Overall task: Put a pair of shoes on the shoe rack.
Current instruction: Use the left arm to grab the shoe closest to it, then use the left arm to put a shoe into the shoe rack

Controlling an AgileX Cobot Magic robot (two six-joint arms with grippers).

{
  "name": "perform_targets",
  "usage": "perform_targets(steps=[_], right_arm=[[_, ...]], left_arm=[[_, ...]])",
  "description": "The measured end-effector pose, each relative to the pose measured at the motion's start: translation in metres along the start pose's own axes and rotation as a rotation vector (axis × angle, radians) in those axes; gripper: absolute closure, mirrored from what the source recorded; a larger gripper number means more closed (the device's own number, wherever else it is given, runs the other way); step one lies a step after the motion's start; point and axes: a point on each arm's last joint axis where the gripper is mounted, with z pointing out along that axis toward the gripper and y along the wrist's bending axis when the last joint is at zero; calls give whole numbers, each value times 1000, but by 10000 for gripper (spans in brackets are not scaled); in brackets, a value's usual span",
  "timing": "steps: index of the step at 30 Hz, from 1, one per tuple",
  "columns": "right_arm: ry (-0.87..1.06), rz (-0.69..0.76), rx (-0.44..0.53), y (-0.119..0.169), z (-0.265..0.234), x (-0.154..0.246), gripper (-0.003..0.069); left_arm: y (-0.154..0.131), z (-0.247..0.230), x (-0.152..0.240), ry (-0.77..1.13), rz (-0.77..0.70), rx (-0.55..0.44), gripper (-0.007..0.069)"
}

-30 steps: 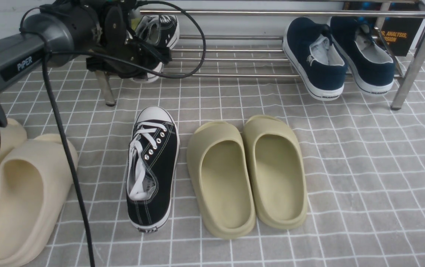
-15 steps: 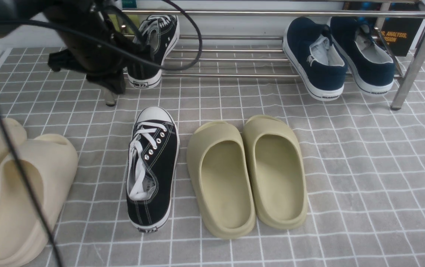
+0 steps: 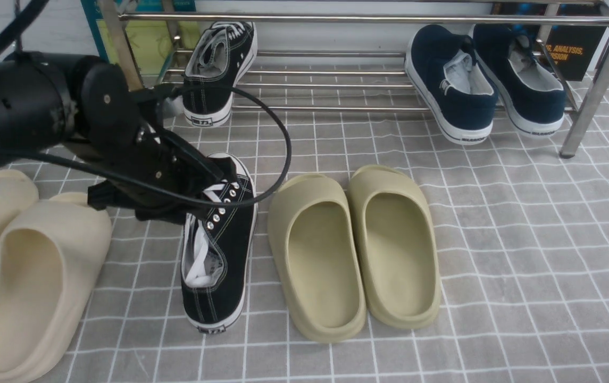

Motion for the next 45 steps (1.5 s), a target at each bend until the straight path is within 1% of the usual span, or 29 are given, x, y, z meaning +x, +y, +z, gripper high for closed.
perform_targets(steps=[1, 2, 3, 4, 6, 8, 9, 11, 16, 17, 19, 20, 23, 26, 29, 32, 35, 39, 41, 42, 45], right_arm=[[0, 0, 0, 0, 0, 0, 419], [0, 0, 0, 0, 0, 0, 419], [0, 0, 0, 0, 0, 0, 419], [0, 0, 0, 0, 0, 0, 419], [0, 0, 0, 0, 0, 0, 419], [0, 0, 0, 0, 0, 0, 419], [0, 0, 0, 0, 0, 0, 419], [0, 0, 0, 0, 0, 0, 419], [0, 0, 0, 0, 0, 0, 419], [0, 0, 0, 0, 0, 0, 419], [0, 0, 0, 0, 0, 0, 419], [0, 0, 0, 0, 0, 0, 419], [0, 0, 0, 0, 0, 0, 419], [0, 0, 0, 0, 0, 0, 419], [0, 0, 0, 0, 0, 0, 419], [0, 0, 0, 0, 0, 0, 419], [0, 0, 0, 0, 0, 0, 419], [0, 0, 0, 0, 0, 0, 419], [0, 0, 0, 0, 0, 0, 419], [0, 0, 0, 0, 0, 0, 419], [0, 0, 0, 0, 0, 0, 419]], left_arm=[[0, 3, 0, 5, 2, -5, 270], [1, 3, 0, 7, 3, -7, 270], [2, 9, 0, 17, 8, -17, 211], [3, 16, 1, 32, 10, -28, 172], [5, 30, 3, 67, 6, -45, 152], [6, 37, 4, 84, 4, -53, 155], [7, 46, 6, 107, 1, -63, 177], [8, 54, 7, 116, -5, -63, 262], [7, 55, 6, 110, -25, -58, 578], [7, 55, 6, 111, -22, -59, 593], [7, 53, 5, 111, -18, -57, 584], [5, 47, 5, 121, -11, -54, 573], [0, 27, -2, 136, 24, -48, 571], [-15, -8, -23, 121, 101, -14, 571], [-24, -24, -37, 93, 134, 10, 571], [-40, -38, -68, 26, 167, 41, 571], [-47, -33, -84, 4, 173, 51, 571], [-63, -4, -121, -7, 184, 59, 571], [-65, 7, -127, 2, 185, 57, 571], [-69, 15, -137, -16, 186, 64, 571], [-74, 36, -151, -47, 190, 72, 571]])
